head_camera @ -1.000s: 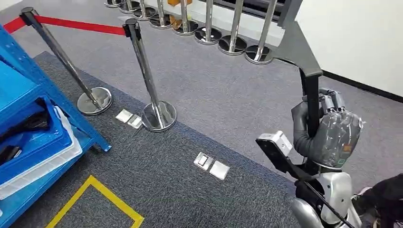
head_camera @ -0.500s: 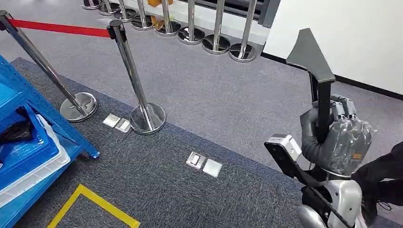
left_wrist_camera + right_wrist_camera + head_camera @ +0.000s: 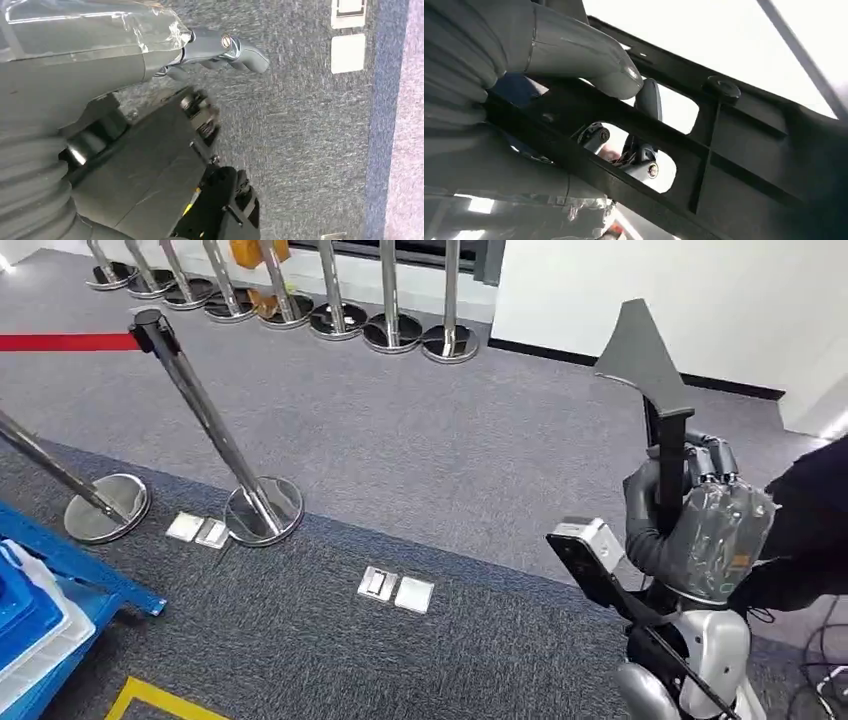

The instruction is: Take the parts from the cabinet and place them on the table.

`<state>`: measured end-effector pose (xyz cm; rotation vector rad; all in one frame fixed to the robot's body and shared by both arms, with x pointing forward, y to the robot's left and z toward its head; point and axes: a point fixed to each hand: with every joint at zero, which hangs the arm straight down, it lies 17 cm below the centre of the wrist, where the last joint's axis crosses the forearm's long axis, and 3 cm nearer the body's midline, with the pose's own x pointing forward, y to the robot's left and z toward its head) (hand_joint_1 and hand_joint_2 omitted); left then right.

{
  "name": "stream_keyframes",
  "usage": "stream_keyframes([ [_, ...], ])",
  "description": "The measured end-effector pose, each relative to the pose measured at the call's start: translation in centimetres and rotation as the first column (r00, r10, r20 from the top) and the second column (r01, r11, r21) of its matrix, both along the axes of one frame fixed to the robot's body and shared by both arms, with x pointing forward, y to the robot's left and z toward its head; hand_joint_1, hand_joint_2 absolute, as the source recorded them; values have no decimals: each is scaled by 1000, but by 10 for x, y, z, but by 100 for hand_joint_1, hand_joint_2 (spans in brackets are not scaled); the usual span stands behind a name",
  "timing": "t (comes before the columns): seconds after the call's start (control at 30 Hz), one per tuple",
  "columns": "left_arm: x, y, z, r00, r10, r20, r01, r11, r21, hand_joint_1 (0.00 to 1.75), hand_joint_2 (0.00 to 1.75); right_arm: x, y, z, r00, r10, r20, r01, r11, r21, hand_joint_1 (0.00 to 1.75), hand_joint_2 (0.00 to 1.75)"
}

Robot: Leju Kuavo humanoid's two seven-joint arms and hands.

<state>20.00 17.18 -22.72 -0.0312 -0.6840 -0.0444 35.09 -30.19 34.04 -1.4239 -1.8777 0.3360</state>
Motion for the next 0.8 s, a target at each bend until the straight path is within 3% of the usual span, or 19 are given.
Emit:
stream_keyframes([
  [0.8, 4, 0, 1, 1000, 15, -6, -15, 1000, -14, 0, 175, -3, -9, 2, 1000, -25, 12, 25, 1000, 19, 175, 175],
])
